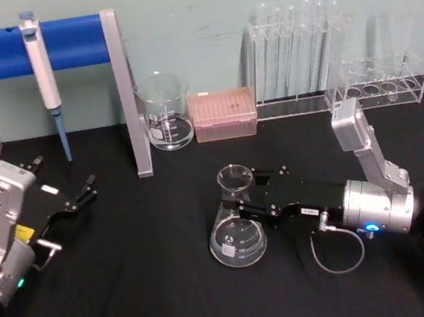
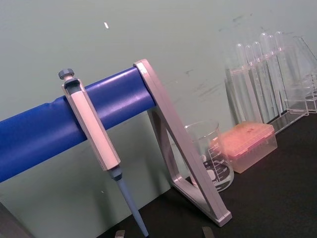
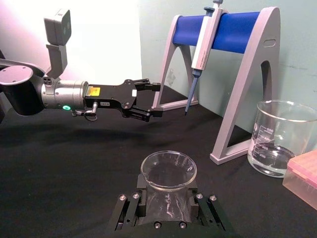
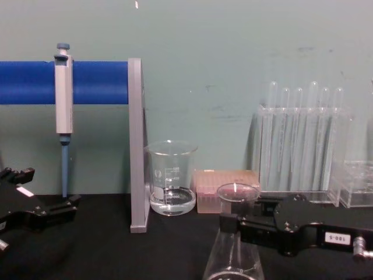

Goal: Grasp the erlenmeyer flask with one hand, shake it three times, then place it back.

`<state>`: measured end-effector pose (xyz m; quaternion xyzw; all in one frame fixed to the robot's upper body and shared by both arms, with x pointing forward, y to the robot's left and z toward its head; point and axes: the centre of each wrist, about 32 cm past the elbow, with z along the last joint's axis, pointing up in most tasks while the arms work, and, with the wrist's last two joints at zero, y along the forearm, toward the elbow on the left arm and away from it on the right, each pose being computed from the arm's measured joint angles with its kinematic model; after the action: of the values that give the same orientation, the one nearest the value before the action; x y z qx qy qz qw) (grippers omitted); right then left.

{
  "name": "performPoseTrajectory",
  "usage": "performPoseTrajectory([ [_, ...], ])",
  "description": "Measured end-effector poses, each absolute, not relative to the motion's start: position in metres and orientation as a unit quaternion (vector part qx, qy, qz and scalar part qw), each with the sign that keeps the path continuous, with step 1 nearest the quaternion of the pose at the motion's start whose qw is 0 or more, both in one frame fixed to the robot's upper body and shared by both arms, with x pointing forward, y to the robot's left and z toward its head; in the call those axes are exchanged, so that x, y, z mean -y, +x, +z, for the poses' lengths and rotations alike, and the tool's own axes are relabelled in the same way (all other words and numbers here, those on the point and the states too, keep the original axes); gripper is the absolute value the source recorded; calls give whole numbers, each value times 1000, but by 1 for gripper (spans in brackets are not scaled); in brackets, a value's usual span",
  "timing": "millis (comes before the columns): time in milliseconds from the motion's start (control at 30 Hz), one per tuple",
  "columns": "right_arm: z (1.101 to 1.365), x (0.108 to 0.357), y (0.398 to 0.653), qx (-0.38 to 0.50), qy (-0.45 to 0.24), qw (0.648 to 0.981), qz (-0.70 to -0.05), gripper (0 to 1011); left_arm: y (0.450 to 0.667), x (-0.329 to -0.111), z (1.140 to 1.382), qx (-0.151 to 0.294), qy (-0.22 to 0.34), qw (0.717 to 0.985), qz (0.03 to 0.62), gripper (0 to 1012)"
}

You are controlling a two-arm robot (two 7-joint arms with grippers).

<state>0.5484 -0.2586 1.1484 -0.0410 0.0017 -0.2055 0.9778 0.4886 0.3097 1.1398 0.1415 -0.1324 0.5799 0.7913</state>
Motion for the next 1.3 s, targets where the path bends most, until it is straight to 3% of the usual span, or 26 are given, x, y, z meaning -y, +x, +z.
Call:
performPoseTrajectory([
  [733,1153,259,548,2,-43,978,-205,449,489,-310,1140,132,141,791,580,1001],
  [1300,1197,262,529,17,18,957,-290,449,489,-310,1140,132,141,791,580,1001],
])
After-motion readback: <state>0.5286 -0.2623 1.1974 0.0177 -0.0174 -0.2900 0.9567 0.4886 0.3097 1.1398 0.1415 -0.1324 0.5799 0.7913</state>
